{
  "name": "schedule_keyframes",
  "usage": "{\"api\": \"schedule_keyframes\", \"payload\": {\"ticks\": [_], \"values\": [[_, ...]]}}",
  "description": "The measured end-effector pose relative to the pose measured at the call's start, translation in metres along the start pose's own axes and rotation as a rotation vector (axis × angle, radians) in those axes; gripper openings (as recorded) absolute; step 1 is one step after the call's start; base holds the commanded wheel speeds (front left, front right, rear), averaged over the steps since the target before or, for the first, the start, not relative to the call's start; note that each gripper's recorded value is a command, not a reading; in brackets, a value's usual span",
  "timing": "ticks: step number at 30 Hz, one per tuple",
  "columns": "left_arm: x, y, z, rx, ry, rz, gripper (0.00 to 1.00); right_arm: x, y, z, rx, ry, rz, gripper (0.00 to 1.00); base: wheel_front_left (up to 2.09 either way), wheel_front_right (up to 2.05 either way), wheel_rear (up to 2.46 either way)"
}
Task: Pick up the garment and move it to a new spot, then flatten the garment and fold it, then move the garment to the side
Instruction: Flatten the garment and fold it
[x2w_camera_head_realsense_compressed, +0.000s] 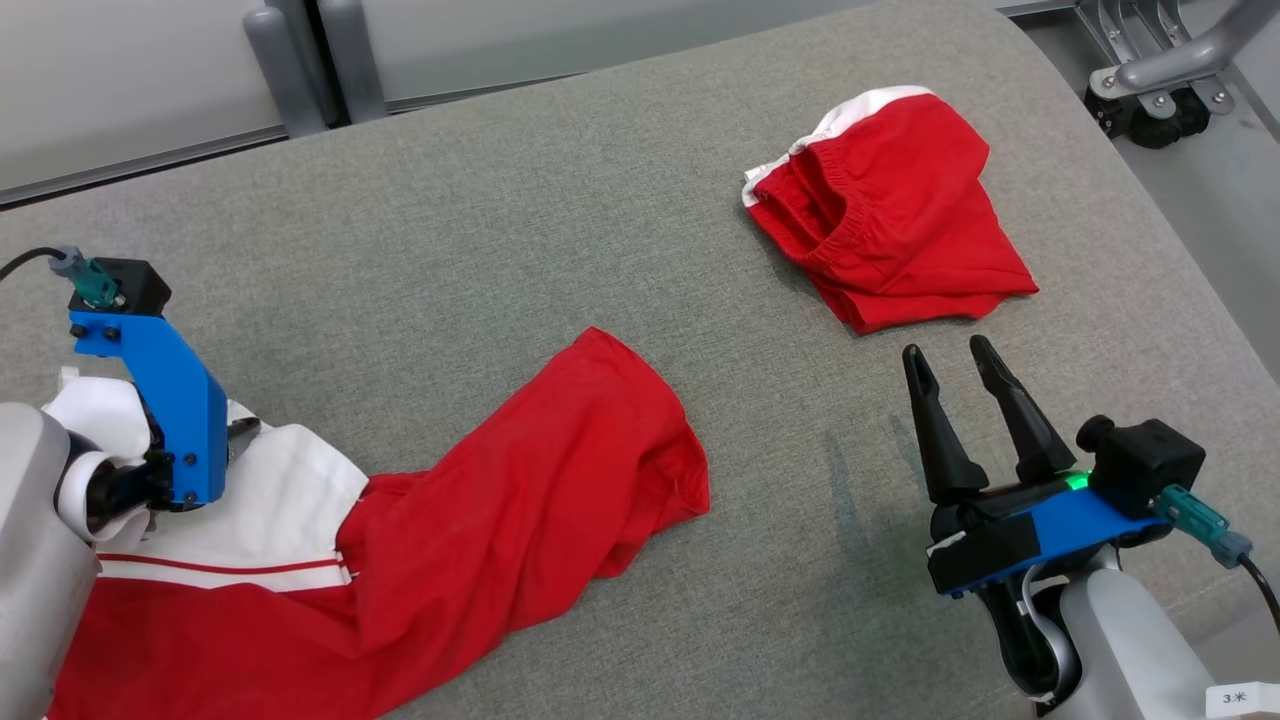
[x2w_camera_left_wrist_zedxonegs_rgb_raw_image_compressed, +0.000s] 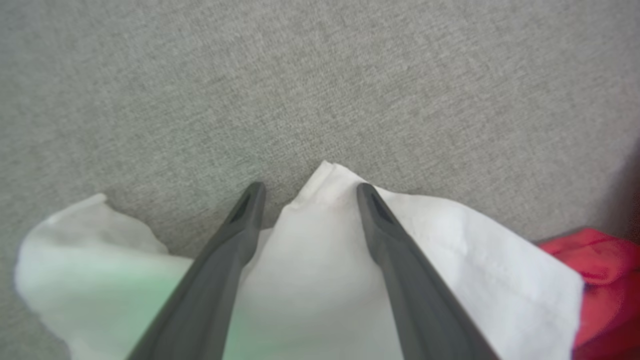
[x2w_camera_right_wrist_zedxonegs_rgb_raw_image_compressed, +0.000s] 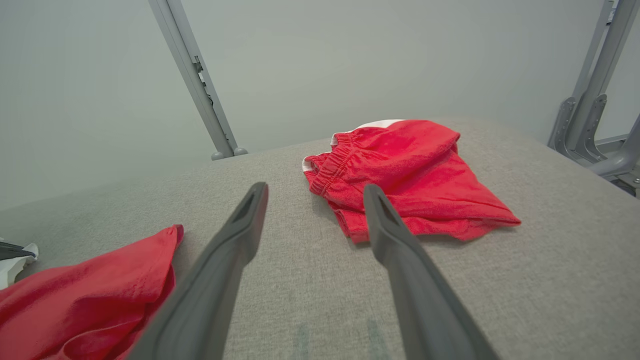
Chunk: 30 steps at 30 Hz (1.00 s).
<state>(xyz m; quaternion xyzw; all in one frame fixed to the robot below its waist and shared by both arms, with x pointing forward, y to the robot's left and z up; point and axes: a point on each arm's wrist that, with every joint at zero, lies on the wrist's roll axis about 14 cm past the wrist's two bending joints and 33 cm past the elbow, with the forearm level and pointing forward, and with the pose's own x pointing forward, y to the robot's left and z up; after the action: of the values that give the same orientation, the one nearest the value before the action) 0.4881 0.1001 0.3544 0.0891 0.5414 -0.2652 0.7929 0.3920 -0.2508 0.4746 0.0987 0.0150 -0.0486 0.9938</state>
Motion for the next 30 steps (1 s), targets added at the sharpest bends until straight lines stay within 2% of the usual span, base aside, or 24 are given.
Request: {"api": "schedule_keyframes", "payload": {"ticks": [1,2,3,4,5,12,20,30], "values": [[0.001,-0.001,0.0,-0.002,0.005,-0.005,1.0,0.001,0.001,0.0,0.0,0.001,0.002,1.0,0.0,0.0,0.0],[0.001,-0.002,-0.001,-0.002,0.012,-0.01,0.89,0.002,0.001,0.0,0.0,0.001,0.004,1.0,0.0,0.0,0.0],[0.002,-0.002,-0.002,0.001,0.02,-0.012,0.51,0.003,0.001,0.0,-0.001,0.001,0.005,1.0,0.0,0.0,0.0],[0.001,-0.002,-0.002,0.003,0.023,-0.012,0.2,0.003,0.002,-0.001,0.0,0.001,0.006,1.0,0.0,0.0,0.0],[0.001,-0.003,-0.003,0.006,0.025,-0.013,0.0,0.003,0.002,0.0,0.0,0.0,0.007,1.0,0.0,0.0,0.0],[-0.017,-0.003,0.003,0.035,-0.065,0.015,0.0,0.005,0.012,0.008,0.007,-0.026,0.037,1.0,0.0,0.0,0.0],[-0.077,-0.012,0.013,0.029,-0.213,0.013,0.0,0.003,0.04,0.018,0.011,-0.056,0.127,1.0,0.0,0.0,0.0],[-0.155,-0.001,-0.06,-0.048,-0.252,0.036,0.0,0.004,0.097,0.019,0.015,-0.057,0.296,1.0,0.0,0.0,0.0]]}}
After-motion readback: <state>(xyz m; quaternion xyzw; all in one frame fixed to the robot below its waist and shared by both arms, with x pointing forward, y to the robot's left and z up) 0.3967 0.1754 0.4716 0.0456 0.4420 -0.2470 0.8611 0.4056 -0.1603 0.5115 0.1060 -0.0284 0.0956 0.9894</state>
